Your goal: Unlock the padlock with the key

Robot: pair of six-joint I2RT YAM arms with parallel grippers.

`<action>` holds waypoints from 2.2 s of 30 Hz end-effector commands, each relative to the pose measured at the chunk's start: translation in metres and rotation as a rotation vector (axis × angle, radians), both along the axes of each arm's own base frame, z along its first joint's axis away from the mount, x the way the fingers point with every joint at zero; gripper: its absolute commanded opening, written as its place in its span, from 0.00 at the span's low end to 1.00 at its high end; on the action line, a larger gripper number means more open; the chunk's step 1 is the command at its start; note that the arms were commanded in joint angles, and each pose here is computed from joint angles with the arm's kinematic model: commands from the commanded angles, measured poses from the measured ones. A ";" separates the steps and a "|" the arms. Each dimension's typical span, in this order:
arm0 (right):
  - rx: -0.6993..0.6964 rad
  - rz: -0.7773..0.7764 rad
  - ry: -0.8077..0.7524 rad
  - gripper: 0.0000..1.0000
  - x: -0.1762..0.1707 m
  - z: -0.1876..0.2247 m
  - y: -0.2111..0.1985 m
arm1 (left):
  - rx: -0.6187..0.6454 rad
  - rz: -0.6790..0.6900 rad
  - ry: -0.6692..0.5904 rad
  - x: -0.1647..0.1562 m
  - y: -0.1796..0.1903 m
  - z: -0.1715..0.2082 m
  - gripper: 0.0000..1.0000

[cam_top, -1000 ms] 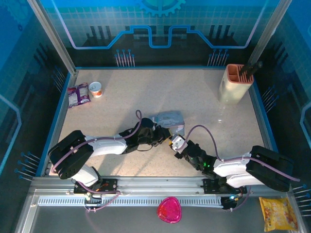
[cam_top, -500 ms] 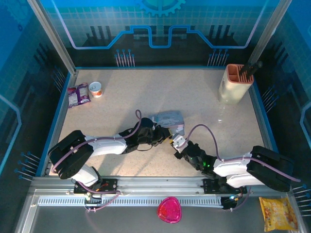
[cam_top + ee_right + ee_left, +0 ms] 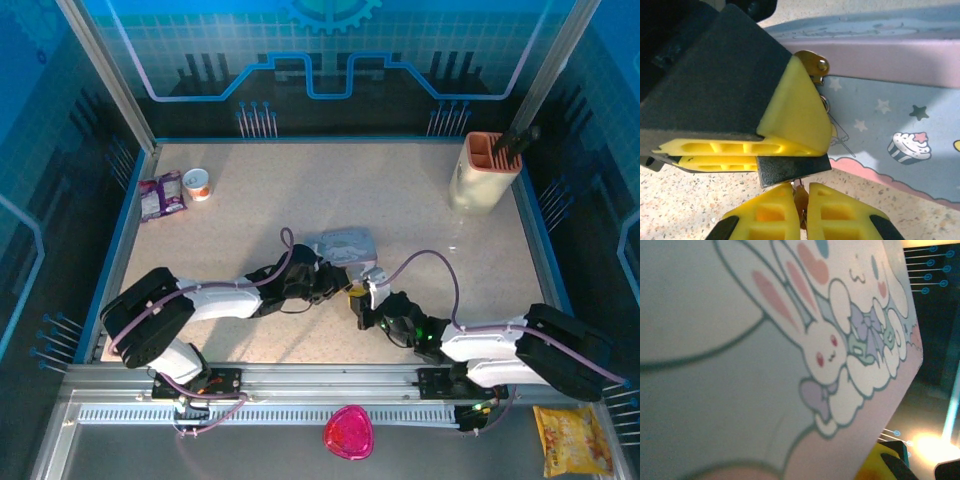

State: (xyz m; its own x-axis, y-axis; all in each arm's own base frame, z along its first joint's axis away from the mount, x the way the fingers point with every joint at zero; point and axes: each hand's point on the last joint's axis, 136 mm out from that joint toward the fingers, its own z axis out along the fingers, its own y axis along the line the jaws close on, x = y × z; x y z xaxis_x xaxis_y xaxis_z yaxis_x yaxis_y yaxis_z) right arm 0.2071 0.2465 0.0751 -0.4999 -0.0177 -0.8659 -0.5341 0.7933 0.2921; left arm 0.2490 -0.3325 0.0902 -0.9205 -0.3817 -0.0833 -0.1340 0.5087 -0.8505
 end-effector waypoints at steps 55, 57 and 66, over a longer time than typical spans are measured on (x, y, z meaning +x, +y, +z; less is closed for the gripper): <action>0.084 -0.306 0.409 0.44 0.011 -0.063 -0.020 | 0.580 0.023 -0.195 0.103 0.122 0.008 0.78; 0.033 -0.340 0.380 0.53 0.015 -0.053 -0.029 | 0.559 0.003 -0.197 0.103 0.116 0.007 0.78; -0.022 -0.313 0.322 0.72 0.015 -0.019 -0.058 | 0.572 -0.015 -0.150 0.101 0.116 -0.013 0.78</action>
State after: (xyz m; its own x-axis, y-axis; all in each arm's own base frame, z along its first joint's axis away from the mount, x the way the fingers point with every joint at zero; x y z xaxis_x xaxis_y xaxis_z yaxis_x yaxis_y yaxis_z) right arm 0.2292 0.2066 0.0682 -0.6945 0.2441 -0.6768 -0.1501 0.8708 0.4681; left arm 0.3444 -0.2118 0.0744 -0.8867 -0.2351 -0.3981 -0.0423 0.8987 -0.4366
